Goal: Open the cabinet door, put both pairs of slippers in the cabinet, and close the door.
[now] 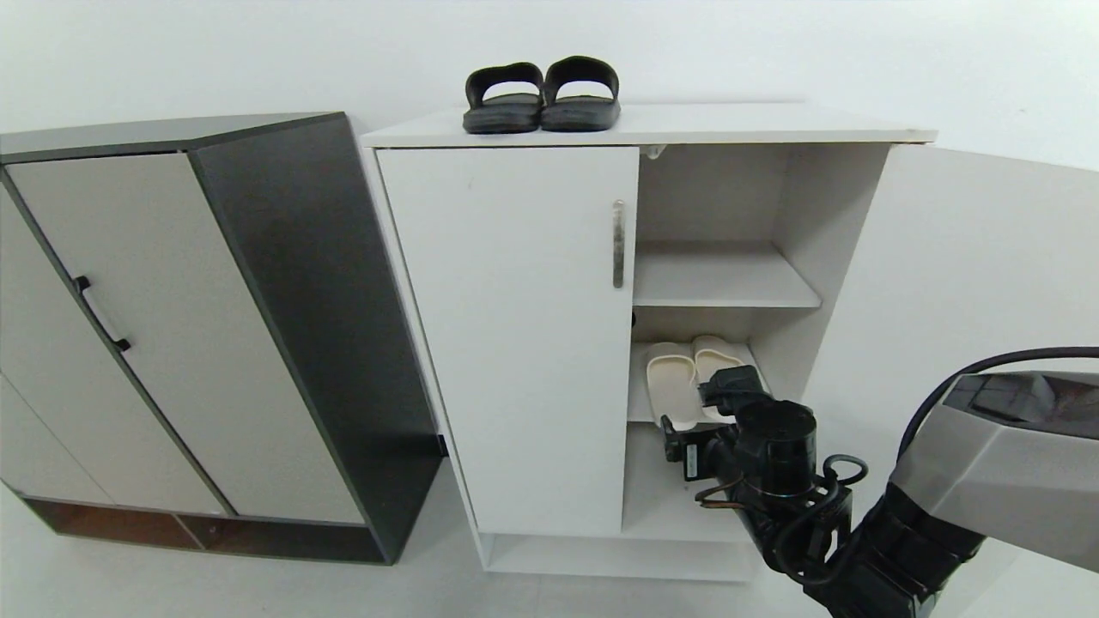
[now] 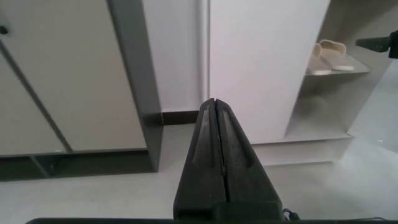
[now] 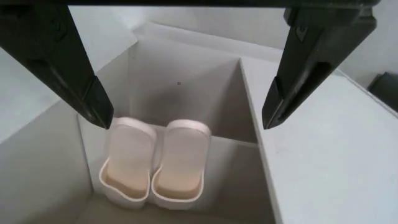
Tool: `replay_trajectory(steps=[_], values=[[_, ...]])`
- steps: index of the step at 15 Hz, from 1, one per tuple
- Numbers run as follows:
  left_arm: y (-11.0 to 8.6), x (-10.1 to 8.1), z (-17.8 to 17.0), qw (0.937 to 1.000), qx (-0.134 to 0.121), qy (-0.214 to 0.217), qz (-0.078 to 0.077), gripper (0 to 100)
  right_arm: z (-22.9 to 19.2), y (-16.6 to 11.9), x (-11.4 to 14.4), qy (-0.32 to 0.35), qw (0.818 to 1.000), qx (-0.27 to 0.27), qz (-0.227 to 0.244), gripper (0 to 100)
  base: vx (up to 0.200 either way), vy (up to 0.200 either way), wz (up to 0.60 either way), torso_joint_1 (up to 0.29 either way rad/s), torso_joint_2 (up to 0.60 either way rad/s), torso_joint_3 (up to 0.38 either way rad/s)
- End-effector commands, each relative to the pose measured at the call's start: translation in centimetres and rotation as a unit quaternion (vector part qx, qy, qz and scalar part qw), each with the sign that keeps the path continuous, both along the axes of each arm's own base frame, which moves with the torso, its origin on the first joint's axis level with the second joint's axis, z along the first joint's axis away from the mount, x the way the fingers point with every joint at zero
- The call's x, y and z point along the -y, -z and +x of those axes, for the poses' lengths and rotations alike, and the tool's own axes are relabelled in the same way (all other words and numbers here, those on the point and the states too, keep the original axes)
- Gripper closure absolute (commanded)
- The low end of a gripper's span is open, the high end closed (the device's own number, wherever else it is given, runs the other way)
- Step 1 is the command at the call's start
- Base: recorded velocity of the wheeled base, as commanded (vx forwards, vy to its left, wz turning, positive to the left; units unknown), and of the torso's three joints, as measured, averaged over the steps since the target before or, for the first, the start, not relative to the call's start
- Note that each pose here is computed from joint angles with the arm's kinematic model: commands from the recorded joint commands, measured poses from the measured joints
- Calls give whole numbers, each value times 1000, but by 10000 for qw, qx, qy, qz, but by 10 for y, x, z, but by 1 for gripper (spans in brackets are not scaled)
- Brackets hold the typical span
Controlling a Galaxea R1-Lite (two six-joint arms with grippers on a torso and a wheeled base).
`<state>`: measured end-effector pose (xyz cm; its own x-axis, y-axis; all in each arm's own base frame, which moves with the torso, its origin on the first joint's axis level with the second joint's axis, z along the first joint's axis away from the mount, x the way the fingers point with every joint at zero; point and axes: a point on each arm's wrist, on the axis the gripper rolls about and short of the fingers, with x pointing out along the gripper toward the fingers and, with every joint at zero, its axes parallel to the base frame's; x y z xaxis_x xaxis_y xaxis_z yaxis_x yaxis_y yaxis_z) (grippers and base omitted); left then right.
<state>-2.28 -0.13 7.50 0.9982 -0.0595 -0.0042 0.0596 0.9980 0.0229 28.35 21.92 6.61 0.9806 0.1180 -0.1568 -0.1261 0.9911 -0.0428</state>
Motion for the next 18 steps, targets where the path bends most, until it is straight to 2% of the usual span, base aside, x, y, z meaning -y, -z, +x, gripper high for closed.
replay_trajectory(steps=[1,8,18], values=[[0,0,0,10000,-9,1,-1,100,-2,4,-1,-34,10000,-34,-63,0,0,200,0,2,-2,2],[0,0,0,10000,-9,1,7,100,-1,3,-1,-130,9999,104,-28,0,0,200,0,4,0,1],[0,0,0,10000,-1,1,7,100,-1,8,1,-308,9994,141,-109,0,0,0,0,0,0,0]])
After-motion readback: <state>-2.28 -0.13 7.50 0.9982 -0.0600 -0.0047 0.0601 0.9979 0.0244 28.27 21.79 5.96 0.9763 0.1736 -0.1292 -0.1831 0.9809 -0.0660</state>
